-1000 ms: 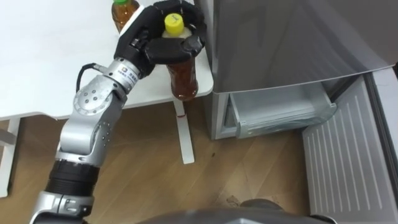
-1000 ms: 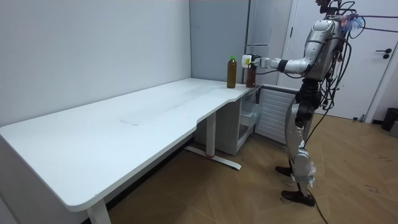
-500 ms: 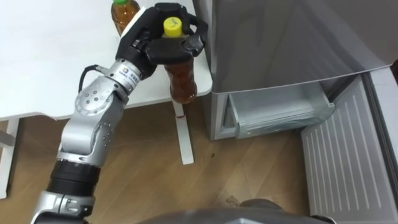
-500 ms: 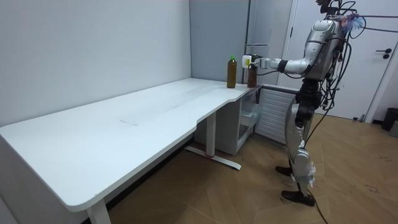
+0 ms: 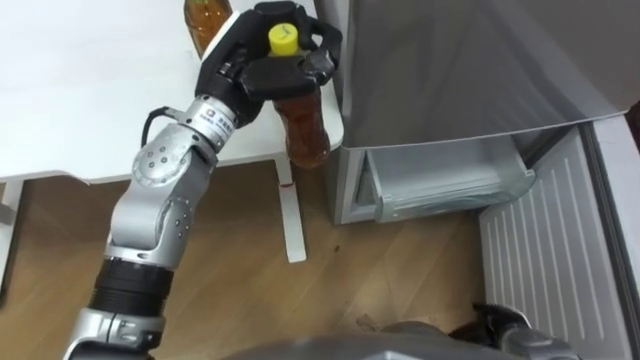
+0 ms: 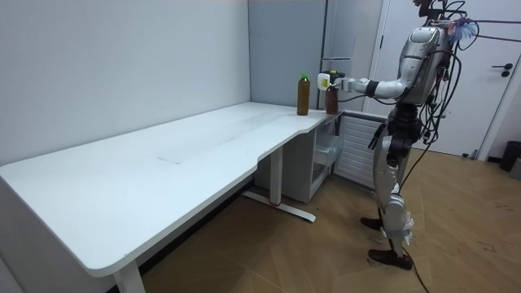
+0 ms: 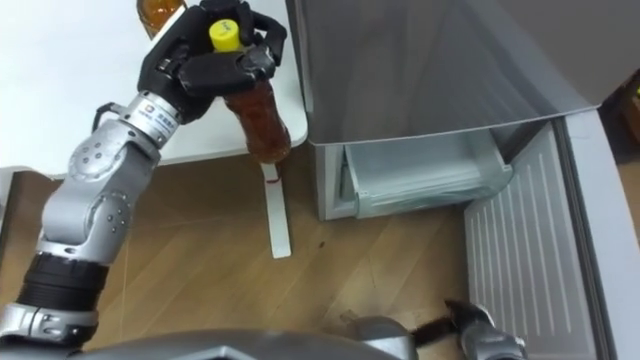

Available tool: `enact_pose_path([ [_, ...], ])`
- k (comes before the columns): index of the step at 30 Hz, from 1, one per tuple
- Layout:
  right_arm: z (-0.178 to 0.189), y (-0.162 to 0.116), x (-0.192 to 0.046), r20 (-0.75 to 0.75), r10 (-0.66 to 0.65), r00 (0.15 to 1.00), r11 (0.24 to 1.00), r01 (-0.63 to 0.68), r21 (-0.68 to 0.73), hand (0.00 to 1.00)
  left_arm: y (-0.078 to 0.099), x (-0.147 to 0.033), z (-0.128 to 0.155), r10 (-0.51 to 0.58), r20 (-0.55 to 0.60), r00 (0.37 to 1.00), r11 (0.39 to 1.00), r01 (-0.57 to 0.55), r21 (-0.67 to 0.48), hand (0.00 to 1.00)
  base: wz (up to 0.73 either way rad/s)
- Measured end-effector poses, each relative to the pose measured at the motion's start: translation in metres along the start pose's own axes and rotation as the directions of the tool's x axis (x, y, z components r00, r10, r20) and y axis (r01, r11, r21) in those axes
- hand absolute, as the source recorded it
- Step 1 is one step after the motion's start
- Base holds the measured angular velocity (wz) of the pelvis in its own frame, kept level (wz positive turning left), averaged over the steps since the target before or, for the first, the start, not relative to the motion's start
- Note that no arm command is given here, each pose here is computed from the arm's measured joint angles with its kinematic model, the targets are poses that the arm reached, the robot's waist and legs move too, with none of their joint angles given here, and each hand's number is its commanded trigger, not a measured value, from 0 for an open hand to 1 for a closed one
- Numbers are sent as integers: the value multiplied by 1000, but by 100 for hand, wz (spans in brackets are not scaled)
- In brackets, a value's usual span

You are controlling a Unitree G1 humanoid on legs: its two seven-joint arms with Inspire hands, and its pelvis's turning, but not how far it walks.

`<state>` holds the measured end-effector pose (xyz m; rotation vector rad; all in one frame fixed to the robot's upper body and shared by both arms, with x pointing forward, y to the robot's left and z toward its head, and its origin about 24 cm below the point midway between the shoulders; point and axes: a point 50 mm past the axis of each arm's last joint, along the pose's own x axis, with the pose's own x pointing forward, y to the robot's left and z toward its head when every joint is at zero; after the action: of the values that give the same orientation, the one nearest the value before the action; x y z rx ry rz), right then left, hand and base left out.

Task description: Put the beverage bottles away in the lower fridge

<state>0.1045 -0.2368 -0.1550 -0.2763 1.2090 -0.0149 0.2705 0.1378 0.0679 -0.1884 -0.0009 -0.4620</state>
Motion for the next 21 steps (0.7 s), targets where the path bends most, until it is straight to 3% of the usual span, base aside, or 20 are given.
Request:
enact_pose_path([
  [8, 25, 26, -2, 134, 139, 981, 990, -134, -43, 0, -6, -3, -6, -19, 0, 1000, 997, 19, -68, 100, 0],
  [21, 47, 41, -7, 231, 276, 933, 960, -256, -113, 0, -20, -23, 11, -59, 93, 994, 998, 62, -32, 100, 8],
])
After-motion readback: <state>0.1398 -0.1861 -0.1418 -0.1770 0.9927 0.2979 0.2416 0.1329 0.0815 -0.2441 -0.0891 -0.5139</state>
